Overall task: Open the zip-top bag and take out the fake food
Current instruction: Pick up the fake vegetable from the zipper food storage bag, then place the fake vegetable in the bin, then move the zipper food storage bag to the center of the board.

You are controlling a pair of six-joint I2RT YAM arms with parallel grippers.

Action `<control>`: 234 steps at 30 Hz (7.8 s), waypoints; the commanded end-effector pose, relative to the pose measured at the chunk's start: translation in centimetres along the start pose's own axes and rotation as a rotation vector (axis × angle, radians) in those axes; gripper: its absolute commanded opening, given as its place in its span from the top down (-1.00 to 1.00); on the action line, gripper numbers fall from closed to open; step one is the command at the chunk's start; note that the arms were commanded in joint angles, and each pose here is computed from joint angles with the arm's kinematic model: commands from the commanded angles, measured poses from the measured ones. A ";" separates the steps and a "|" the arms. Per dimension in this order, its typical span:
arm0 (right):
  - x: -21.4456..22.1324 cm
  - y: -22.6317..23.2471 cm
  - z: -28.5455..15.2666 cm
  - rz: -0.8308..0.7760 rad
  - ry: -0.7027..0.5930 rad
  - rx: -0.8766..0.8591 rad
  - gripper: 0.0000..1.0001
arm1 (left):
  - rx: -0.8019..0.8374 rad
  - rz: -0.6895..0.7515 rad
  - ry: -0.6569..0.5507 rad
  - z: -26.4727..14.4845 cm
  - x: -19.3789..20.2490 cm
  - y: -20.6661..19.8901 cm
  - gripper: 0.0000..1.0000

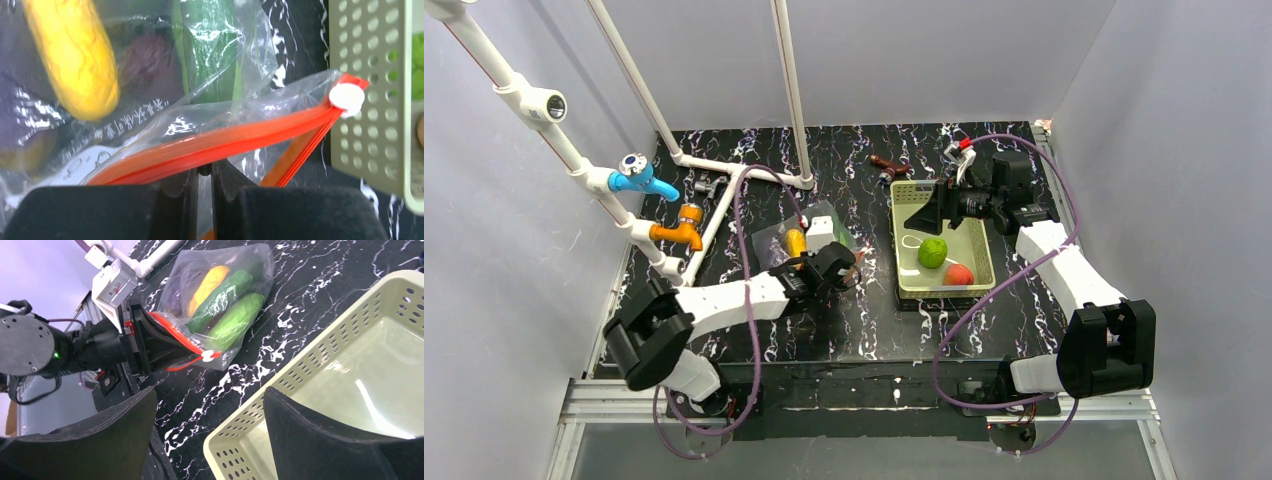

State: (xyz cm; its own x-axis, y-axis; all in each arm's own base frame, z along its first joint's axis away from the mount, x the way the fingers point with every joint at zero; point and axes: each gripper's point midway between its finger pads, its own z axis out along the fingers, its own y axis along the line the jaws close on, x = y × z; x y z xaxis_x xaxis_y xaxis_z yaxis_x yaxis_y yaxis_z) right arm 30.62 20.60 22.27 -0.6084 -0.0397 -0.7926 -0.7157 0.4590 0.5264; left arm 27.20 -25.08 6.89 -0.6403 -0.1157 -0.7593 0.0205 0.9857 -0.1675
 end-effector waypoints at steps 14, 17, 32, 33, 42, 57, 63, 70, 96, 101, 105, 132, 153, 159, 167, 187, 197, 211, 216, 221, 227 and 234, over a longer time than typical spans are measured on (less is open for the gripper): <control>-0.7 2.4 -0.4 -0.084 0.003 -0.144 -0.67 | 0.140 0.231 0.315 -7.3 2.8 1.4 1.00; -0.5 2.5 -0.3 -0.084 0.006 -0.148 -0.67 | 0.151 0.257 0.348 -8.2 2.5 1.6 1.00; 0.8 3.0 0.5 -0.158 0.046 -0.178 -0.67 | 0.307 0.492 0.574 -13.5 3.3 2.3 1.00; 0.8 3.0 0.5 -0.155 0.048 -0.179 -0.67 | 0.328 0.495 0.602 -13.9 3.7 2.1 1.00; 0.6 3.0 0.7 -0.132 0.066 -0.181 -0.67 | 0.411 0.438 0.682 -15.9 5.2 2.3 1.00; -2.7 -6.3 -2.3 -0.250 -0.077 0.453 -0.67 | 0.423 0.246 0.650 -16.1 6.4 2.3 1.00; -2.4 -5.5 -1.7 -0.225 -0.049 0.375 -0.67 | 0.484 0.093 0.630 -16.1 4.8 0.7 1.00; -1.9 -2.2 -1.2 -0.056 -0.057 0.182 -0.67 | 0.516 0.084 0.797 -18.7 5.9 1.2 1.00; -1.5 0.2 -1.3 -0.115 -0.025 0.021 -0.67 | 0.855 0.139 0.896 -28.4 5.4 1.6 1.00; -2.0 0.3 -2.3 -0.123 -0.044 0.011 -0.67 | 0.930 0.178 0.810 -29.9 3.7 1.3 1.00; -2.5 0.2 -3.0 -0.113 -0.054 0.021 -0.67 | 0.943 0.153 0.728 -28.2 2.0 -0.9 1.00; -3.5 -2.5 -5.5 -0.094 -0.129 0.132 -0.67 | 0.536 0.047 0.417 -3.9 -6.3 -14.0 1.00; -3.5 -2.6 -6.1 -0.089 -0.140 0.114 -0.67 | 0.573 0.088 0.339 -5.9 -7.5 -14.2 -0.61; -3.3 -2.4 -5.9 -0.114 -0.136 0.091 -0.67 | 0.589 0.123 0.224 -10.2 -8.5 -10.5 -0.96; -3.0 -2.3 -5.7 -0.087 -0.134 0.072 -0.67 | 0.598 0.181 0.218 -15.1 -6.1 -6.8 -0.96; -2.6 -2.4 -5.2 -0.077 -0.120 0.062 -0.67 | 0.466 0.573 0.356 -19.3 9.8 -4.5 -0.15; -2.4 -2.3 -5.0 -0.082 -0.114 0.054 -0.67 | 0.227 0.512 0.179 -13.6 8.4 -3.3 0.34; -1.2 -1.2 -2.9 -0.071 -0.058 0.002 -0.67 | 0.245 0.398 -0.084 -7.7 5.9 -4.9 0.34; -0.9 -1.3 -2.3 -0.060 -0.038 0.013 -0.67 | 0.287 0.387 -0.139 -6.9 5.5 -6.3 0.09; -0.8 -1.4 -2.1 -0.055 -0.034 0.014 -0.67 | 0.230 0.329 -0.176 -6.0 4.9 -5.4 -0.14; -0.7 -1.6 -2.0 -0.047 -0.029 0.017 -0.67 | 0.139 0.130 -0.237 -5.5 2.7 -4.0 -0.07; -0.7 -1.6 -1.7 -0.089 -0.018 0.008 -0.67 | 0.011 -0.014 -0.216 -3.7 1.9 -3.1 -0.18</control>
State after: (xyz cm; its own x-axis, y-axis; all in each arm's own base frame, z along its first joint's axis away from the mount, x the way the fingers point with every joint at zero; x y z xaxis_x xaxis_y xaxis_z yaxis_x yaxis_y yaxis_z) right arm 31.23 17.99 22.01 -0.5811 -0.0398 -0.8129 -0.7252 0.4785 0.4950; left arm 21.15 -28.71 7.22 -0.4966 -0.0245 -0.8676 0.1871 0.9731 -0.1346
